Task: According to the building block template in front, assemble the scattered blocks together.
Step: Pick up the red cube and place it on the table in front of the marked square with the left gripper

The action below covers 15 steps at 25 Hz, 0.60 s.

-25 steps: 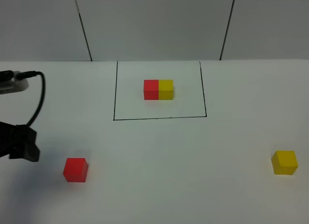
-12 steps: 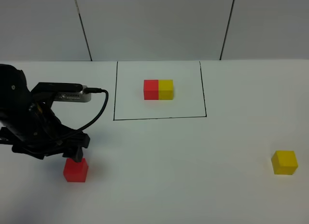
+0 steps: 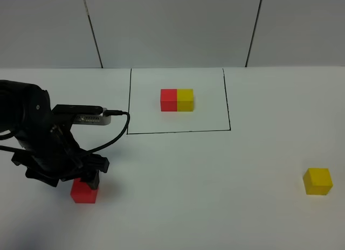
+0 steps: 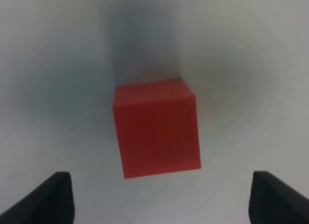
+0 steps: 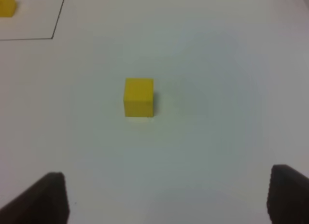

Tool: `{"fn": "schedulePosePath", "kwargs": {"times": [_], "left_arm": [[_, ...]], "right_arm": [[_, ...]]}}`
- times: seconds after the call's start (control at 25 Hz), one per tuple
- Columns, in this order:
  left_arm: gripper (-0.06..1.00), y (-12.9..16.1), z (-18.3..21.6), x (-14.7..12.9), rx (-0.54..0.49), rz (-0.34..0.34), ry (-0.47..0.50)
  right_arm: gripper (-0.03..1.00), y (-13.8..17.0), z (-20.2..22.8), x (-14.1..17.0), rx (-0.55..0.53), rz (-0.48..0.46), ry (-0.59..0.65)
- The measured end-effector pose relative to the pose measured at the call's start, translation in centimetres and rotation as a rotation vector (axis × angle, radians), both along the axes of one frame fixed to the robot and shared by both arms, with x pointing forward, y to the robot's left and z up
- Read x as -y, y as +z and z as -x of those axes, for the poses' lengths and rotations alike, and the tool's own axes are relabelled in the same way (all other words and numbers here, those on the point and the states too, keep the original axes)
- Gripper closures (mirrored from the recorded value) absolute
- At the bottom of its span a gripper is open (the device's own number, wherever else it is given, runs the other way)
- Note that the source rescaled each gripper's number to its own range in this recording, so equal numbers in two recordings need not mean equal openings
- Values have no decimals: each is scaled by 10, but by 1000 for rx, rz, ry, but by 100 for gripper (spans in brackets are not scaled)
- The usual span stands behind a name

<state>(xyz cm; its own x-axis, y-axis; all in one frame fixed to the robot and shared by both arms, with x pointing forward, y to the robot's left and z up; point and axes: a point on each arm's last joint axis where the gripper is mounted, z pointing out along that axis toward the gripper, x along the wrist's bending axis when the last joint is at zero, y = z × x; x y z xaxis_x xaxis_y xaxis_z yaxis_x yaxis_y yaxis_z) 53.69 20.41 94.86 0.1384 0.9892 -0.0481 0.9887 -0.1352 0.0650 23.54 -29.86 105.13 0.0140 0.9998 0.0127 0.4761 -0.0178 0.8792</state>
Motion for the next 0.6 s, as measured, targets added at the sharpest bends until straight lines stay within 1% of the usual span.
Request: {"fn": "schedulePosePath", "kwargs": {"times": [0.2, 0.6], "left_arm": [[27, -18, -5, 0, -21, -26, -13], [27, -39, -12, 2, -22, -27, -11]], "right_arm": [[18, 0, 0, 0, 0, 0, 0], [18, 0, 0, 0, 0, 0, 0]]}}
